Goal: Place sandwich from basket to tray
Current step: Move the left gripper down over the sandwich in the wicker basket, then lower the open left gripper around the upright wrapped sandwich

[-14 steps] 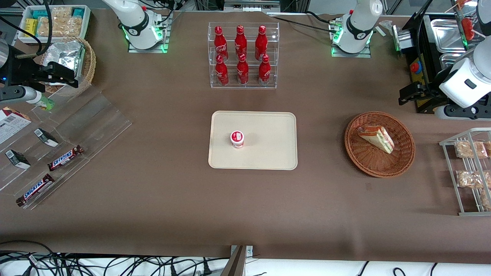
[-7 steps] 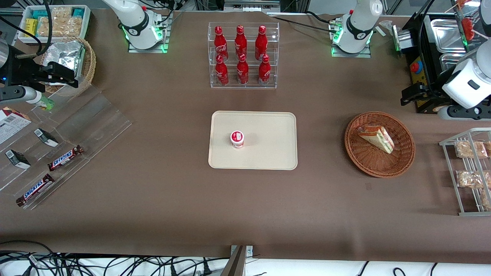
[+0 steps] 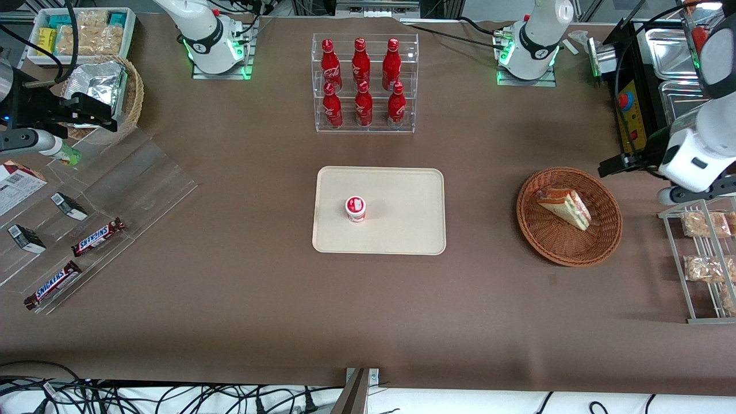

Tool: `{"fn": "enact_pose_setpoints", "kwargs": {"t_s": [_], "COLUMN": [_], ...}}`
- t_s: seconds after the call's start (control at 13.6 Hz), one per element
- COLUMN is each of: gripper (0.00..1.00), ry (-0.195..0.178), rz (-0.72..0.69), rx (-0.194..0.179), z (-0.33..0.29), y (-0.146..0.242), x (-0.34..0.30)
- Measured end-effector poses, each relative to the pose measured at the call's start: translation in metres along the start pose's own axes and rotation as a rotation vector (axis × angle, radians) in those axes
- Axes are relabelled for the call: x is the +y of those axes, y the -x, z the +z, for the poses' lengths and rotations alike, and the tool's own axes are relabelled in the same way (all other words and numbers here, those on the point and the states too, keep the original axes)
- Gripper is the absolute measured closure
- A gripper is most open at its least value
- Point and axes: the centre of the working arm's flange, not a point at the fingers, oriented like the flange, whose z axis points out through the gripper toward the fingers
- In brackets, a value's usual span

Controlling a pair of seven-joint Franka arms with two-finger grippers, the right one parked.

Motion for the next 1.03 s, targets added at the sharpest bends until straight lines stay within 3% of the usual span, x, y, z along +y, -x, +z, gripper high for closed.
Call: {"fn": "enact_pose_setpoints", "kwargs": {"t_s": [0.22,0.51,0.81,1.03], "gripper": [0.00,0.00,0.00,0.00], "ry": [-0.019,0.005,-0.004,0.019], "rz": [-0.165,-0.337,-0.442,-0.496], "rx": [0.048,0.088,0.156,0.188], "z": [0.045,0.100,0.149,0.172], "y": [-0.004,-0.001,0.008,0.015], "x": [0.003,0.005,0.001,0.001]}}
